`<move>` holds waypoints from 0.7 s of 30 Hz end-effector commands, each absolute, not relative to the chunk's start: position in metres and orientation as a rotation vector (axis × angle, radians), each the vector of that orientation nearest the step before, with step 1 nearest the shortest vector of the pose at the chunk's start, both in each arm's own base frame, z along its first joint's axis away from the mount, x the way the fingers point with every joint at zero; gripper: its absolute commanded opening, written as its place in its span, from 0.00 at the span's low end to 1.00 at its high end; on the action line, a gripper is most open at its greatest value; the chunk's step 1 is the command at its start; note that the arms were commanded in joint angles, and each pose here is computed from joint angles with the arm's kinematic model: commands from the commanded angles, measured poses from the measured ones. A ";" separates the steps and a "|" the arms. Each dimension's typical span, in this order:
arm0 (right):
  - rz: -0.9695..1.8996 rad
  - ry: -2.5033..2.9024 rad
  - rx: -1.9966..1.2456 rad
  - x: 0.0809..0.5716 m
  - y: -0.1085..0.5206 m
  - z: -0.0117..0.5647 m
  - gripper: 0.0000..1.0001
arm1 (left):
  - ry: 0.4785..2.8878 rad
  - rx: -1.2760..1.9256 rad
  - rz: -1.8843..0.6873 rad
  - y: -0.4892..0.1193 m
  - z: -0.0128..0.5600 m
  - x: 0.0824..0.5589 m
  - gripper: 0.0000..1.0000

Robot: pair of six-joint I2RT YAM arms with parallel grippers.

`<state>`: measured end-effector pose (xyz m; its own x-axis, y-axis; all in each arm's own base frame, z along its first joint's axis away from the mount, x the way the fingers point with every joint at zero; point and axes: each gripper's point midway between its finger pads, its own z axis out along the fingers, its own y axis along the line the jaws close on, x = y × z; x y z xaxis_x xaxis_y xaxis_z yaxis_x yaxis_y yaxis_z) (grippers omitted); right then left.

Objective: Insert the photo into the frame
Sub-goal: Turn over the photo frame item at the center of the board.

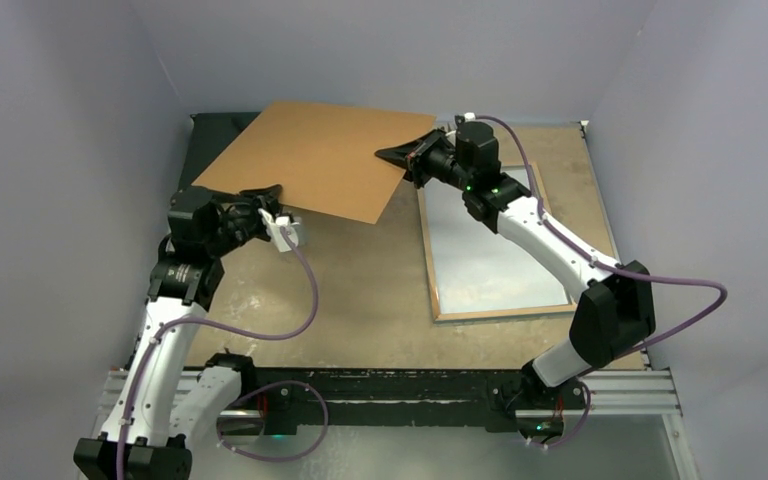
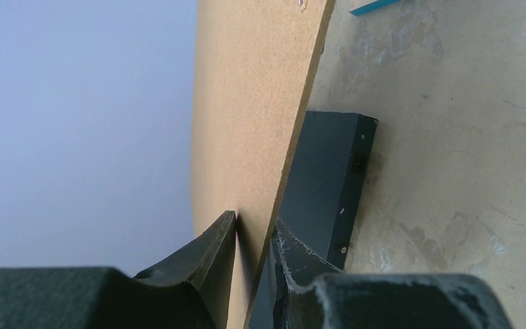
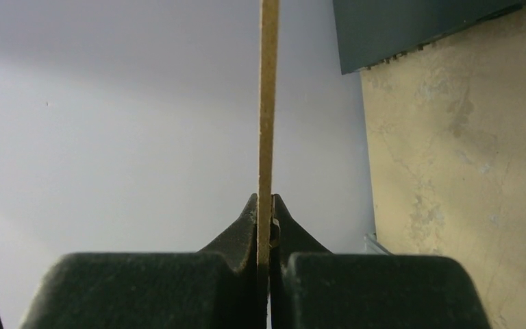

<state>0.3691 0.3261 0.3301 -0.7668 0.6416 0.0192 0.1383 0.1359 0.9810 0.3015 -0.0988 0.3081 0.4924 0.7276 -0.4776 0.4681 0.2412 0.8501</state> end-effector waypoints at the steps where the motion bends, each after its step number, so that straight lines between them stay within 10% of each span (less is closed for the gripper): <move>1: 1.809 1.884 0.586 0.346 0.327 0.385 0.01 | 1.065 1.355 0.252 -0.107 0.337 0.310 0.20; 7: 1.837 1.913 0.569 0.334 0.328 0.373 0.04 | 0.997 1.357 0.282 -0.117 0.347 0.317 0.00; 15: 1.816 1.936 0.366 0.322 0.328 0.373 0.64 | 0.993 1.261 0.294 -0.120 0.397 0.338 0.00; 21: 1.801 1.980 0.314 0.315 0.321 0.353 0.82 | 1.123 1.316 0.144 -0.130 0.387 0.349 0.00</move>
